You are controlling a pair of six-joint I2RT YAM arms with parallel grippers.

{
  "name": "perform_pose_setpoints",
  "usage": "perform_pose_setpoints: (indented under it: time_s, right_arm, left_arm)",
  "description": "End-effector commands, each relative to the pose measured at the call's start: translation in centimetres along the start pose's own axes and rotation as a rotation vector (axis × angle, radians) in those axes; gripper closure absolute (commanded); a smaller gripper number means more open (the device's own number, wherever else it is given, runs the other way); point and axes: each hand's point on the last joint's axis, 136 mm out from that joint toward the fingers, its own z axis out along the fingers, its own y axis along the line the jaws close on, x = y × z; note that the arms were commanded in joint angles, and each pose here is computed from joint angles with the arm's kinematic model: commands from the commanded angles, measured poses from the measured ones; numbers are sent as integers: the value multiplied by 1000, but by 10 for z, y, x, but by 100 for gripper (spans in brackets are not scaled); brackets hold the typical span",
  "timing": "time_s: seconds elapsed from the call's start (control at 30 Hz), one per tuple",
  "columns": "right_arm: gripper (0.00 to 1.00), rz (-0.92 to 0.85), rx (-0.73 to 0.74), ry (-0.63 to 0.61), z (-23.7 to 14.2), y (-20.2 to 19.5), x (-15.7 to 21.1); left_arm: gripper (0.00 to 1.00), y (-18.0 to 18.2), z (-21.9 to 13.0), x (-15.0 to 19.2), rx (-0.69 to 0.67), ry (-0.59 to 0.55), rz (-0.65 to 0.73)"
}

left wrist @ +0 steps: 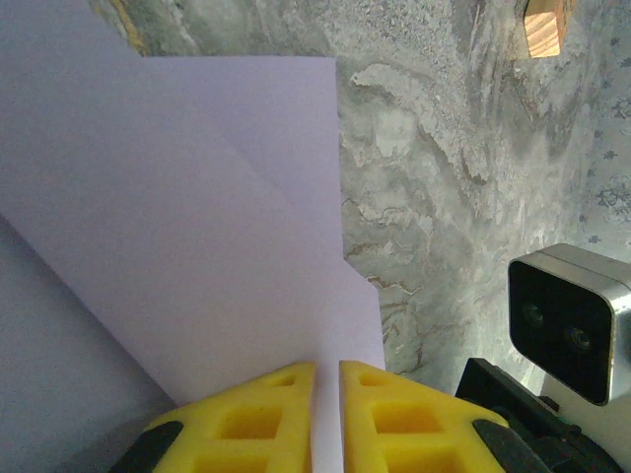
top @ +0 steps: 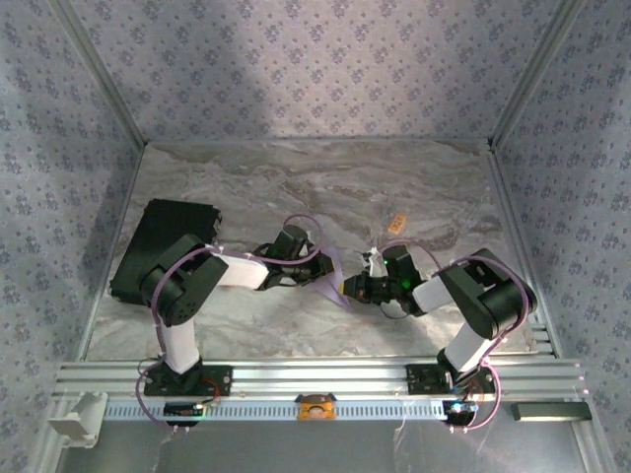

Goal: Fold a paper plane with a square sheet of paper (pick it up from the middle)
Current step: Fourth fold the wing at the center of the table.

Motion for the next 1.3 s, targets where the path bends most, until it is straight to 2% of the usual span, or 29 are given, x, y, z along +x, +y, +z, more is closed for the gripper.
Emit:
perform_pose_setpoints:
  time_s: [0.0, 0.7, 0.97, 1.27]
  right_arm:
    - [100, 68, 107, 28, 1, -27, 9]
    - [99, 95, 133, 30, 1, -32, 9]
    - [96, 98, 136, 35, 2, -32, 10]
    - [87, 73, 112, 61, -1, -18, 13]
  left_arm:
    - [87, -6, 3, -4, 6, -7, 5]
    - [87, 9, 10, -3, -43, 34, 7]
    - [88, 22, 14, 3, -84, 61, -13]
    - [89, 26, 15, 6, -93, 74, -13]
